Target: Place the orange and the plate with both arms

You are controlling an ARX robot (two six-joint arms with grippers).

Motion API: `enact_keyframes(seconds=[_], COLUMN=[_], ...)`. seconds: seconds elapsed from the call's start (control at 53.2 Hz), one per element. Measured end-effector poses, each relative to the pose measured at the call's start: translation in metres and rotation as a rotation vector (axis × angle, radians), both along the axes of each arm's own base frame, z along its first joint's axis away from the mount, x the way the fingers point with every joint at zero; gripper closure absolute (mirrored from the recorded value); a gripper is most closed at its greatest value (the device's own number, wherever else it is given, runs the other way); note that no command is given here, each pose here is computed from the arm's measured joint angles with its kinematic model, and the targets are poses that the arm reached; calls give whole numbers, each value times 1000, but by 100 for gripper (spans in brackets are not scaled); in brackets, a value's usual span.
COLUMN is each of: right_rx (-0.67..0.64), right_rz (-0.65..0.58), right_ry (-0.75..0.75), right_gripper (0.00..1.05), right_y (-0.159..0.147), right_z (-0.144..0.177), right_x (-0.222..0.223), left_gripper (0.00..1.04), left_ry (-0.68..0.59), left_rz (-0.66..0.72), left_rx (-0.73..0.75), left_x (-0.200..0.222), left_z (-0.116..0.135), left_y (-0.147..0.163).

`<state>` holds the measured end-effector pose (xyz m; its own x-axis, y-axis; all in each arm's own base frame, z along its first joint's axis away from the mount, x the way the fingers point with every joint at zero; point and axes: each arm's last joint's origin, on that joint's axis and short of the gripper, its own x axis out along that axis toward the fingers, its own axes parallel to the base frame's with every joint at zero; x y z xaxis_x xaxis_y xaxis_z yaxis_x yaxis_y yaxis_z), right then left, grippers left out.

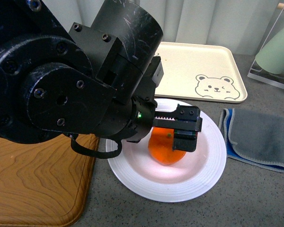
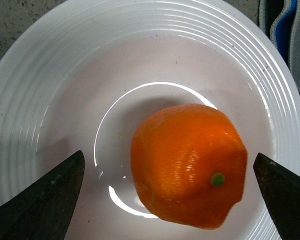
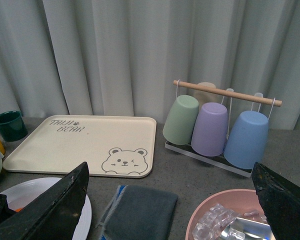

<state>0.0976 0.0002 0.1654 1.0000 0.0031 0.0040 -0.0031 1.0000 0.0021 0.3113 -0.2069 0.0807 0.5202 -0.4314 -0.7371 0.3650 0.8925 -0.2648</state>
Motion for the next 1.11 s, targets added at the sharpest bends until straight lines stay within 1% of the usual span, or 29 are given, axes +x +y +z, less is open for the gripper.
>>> enact_keyframes(seconds=[0.056,0.131,0.207,0.282,0.319,0.357,0.376,0.394,0.413,0.432,0.451,0.47,0.507,0.545,0.62,0.639,0.695,0.77,0.883,0.92,1.108], right_rx=[0,0,0,0,0,0,0,0,0,0,0,0,0,0,0,0,0,0,0,0,0], right_rz=[0,0,0,0,0,0,0,0,0,1,3,2,1,-1,-3,-2,-2,1,1,1,0], right_ry=[0,0,0,0,0,0,0,0,0,0,0,0,0,0,0,0,0,0,0,0,0], right_gripper=[9,9,9,9,9,9,9,9,9,9,9,9,9,9,9,9,9,9,9,9,9], right_y=[0,0,0,0,0,0,0,0,0,0,0,0,0,0,0,0,0,0,0,0,0], right_z=[0,0,0,0,0,0,0,0,0,0,0,0,0,0,0,0,0,0,0,0,0], right_x=[0,0,0,0,0,0,0,0,0,0,0,0,0,0,0,0,0,0,0,0,0], left_gripper=[7,7,7,7,7,11,14,16,20,22,25,27,34,40,54,56,67,77,97,101,101], left_ry=[-9,-30,-80,-115,-128,-225,-322,-363,-449,-486,-550,-577,-672,-733,-868,-879,-912,-907,-881,-881,-889], left_rz=[4,12,42,70,82,113,173,183,250,272,305,327,386,421,480,484,485,480,478,476,468], left_rx=[-1,-4,39,31,36,62,97,98,136,146,162,160,156,136,64,58,44,53,76,73,74], left_x=[0,0,0,0,1,2,2,1,-1,-3,-8,-11,-23,-30,-45,-47,-58,-70,-88,-93,-116], left_z=[3,10,20,30,32,29,26,25,22,21,19,18,17,22,45,47,58,58,57,59,66], left_y=[1,3,10,19,21,23,26,27,33,35,42,46,61,72,97,100,114,126,145,150,169])
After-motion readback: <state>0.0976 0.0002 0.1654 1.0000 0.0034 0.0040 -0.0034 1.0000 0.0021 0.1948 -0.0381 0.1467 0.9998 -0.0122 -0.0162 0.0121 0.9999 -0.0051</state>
